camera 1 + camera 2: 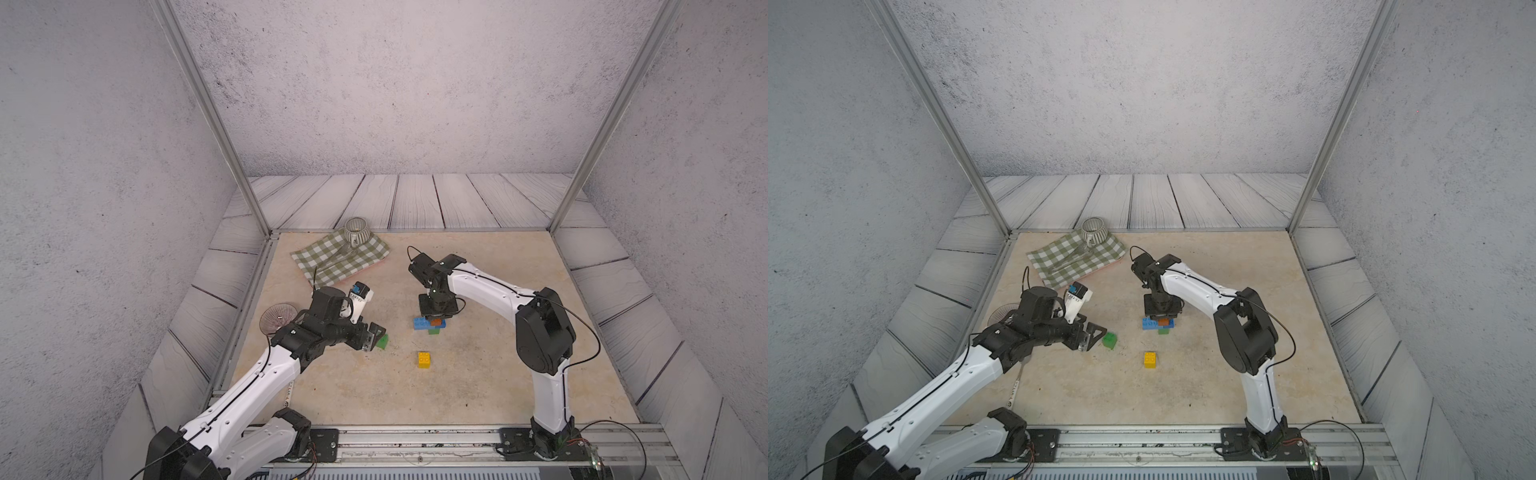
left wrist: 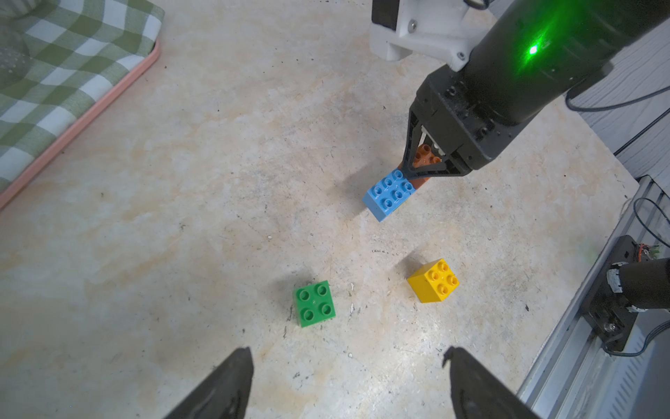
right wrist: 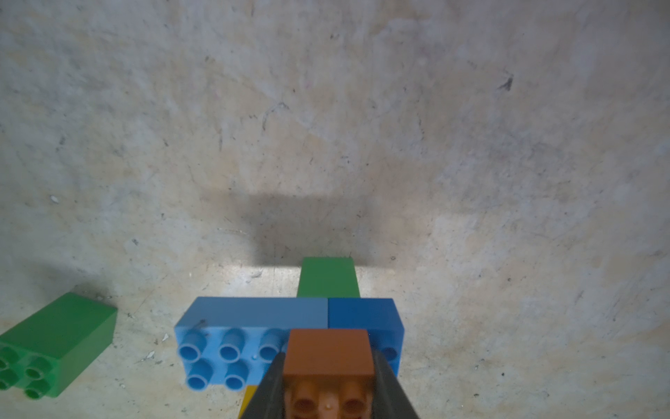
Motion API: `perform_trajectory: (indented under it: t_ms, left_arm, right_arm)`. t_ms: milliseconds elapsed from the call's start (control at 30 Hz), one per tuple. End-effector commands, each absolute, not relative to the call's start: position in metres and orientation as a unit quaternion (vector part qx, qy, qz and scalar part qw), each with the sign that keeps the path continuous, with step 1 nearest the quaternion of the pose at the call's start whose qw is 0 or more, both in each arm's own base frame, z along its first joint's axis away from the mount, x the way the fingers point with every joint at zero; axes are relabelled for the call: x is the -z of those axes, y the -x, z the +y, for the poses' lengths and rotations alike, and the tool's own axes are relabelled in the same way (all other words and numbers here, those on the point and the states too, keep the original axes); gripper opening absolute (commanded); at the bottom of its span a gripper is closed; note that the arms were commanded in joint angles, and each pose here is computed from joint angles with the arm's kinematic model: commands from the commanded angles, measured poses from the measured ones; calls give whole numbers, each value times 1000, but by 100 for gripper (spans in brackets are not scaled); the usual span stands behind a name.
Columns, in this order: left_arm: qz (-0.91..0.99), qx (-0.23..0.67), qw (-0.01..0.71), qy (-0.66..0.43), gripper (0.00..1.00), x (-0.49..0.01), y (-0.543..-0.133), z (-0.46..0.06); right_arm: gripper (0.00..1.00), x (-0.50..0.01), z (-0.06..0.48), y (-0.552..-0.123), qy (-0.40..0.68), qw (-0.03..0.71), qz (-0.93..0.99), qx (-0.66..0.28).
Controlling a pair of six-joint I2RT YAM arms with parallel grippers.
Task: Assemble the number 4 with lego
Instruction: Assemble the lego brick with the lego brick.
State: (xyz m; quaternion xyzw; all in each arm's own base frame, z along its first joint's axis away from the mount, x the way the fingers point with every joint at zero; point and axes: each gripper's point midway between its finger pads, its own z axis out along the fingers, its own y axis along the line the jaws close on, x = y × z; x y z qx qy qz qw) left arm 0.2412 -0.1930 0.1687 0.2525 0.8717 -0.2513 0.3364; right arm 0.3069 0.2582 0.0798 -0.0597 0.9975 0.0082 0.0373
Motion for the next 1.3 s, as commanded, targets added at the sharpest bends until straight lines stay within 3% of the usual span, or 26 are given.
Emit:
perform_trajectory:
  t_ms: [0, 800, 1267]
  left_arm:
    - [865, 251, 356, -250, 87, -180, -245, -192]
    - [863, 250, 363, -248, 87, -183, -245, -190]
    - [862, 248, 367, -247, 87, -185, -245, -189]
  right_arm:
    - [21, -49, 250, -283, 58, -30, 998, 23]
    - [45, -77, 254, -294, 49, 8, 999, 8]
    - [52, -101, 254, -301, 48, 37, 998, 1]
